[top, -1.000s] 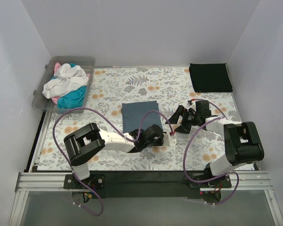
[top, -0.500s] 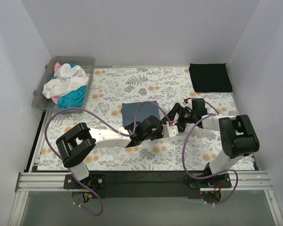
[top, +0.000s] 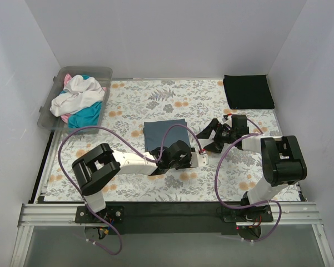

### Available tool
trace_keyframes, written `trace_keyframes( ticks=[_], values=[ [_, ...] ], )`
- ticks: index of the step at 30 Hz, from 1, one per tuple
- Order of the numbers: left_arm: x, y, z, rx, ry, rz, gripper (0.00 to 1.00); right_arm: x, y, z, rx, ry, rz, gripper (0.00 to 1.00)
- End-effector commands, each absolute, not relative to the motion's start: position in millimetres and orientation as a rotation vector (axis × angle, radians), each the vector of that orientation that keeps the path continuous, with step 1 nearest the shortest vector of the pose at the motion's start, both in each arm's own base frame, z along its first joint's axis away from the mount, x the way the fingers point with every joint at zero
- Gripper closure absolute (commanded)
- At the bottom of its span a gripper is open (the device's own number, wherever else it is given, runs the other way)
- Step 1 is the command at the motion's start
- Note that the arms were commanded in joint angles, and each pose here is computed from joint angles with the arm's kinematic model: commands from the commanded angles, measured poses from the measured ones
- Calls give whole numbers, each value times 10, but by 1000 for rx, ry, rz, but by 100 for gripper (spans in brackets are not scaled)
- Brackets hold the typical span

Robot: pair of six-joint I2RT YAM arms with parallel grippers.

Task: Fold and stack the t-shirts
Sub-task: Neatly place the folded tshirt to the corner

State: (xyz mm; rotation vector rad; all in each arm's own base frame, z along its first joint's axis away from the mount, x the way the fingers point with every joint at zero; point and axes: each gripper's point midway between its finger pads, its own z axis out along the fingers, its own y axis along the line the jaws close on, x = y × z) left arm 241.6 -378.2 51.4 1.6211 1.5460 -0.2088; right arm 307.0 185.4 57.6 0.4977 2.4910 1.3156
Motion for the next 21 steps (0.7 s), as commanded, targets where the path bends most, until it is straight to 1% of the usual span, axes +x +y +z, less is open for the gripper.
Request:
trace_keyframes(
  ticks=[1,7,10,14,15,17,21],
  values=[
    [2391,-3788,473,1650,1527,-210,67,3150,1862,619,476,2465,1317,2],
    [2414,-3726,269,1681,1552,-162,66,3132,1874,611,470,2470,1328,2],
    [2441,-3700,233,1669,1553,-144,69,3106,1870,606,475,2474,1333,2],
    [2544,-3703,209,1638,1583,-119,82,3068,1873,570,473,2484,1334,2],
    [2588,-3665,176,1634,1613,-116,91,3066,1871,570,466,2482,1333,2],
    [2616,-3719,232,1611,1630,-157,100,3064,1867,556,464,2484,1327,2],
    [2594,-3761,342,1608,1621,-212,100,3060,1874,524,472,2493,1325,2]
  ],
)
